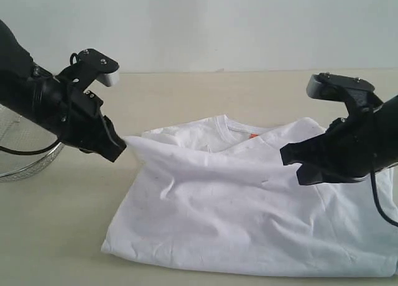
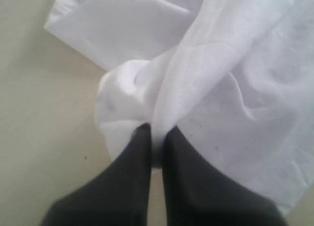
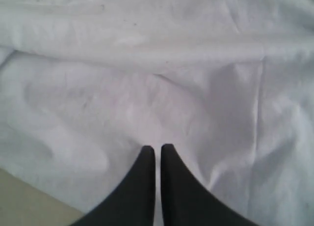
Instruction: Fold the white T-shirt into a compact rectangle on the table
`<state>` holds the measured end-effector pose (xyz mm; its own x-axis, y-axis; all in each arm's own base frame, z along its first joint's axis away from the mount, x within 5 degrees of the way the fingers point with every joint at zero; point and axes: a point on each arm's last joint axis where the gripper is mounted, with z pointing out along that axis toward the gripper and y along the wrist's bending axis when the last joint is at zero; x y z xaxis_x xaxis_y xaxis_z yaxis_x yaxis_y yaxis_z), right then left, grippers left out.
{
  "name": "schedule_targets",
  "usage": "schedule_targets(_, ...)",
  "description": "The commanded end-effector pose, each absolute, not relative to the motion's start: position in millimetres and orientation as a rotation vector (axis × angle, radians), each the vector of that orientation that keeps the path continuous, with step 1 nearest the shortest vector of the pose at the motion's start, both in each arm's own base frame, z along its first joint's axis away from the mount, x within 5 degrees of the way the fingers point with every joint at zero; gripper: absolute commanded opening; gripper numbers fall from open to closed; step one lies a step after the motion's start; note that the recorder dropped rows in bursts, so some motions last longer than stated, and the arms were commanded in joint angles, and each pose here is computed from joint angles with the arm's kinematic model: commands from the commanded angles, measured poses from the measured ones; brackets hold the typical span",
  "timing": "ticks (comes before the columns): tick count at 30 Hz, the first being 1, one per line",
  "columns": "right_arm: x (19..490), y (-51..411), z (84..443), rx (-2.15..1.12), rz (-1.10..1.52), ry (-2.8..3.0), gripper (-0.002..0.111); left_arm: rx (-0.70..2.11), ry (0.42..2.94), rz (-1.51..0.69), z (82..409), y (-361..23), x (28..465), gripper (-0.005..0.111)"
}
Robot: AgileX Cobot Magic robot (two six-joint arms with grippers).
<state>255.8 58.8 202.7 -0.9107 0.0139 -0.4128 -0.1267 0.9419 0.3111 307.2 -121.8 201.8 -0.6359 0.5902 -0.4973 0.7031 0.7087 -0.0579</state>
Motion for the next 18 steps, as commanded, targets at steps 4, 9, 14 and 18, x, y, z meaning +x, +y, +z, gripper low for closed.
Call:
schedule_targets(4, 258.7, 59.3, 207.1, -0.082, 0.5, 2.615, 0.0, 0.901, 2.372, -0.262, 211.0, -119.7, 318.7, 0.005)
schedule_targets(9, 278.3, 50.5, 213.9, -0.007, 0.37, 2.452, 0.0, 0.902, 2.369, -0.263, 210.9, -121.6, 324.6, 0.005)
schedule_targets(14, 320.1, 35.8, 211.1, 0.022, 0.321, 2.449, 0.001, 0.896, 2.391, -0.276, 204.5, -122.6, 326.2, 0.005)
schedule_targets(18, 354.3, 21.1, 204.8, -0.005, 0.271, 2.471, 0.019, 0.899, 2.398, -0.279, 202.8, -122.8, 326.2, 0.005)
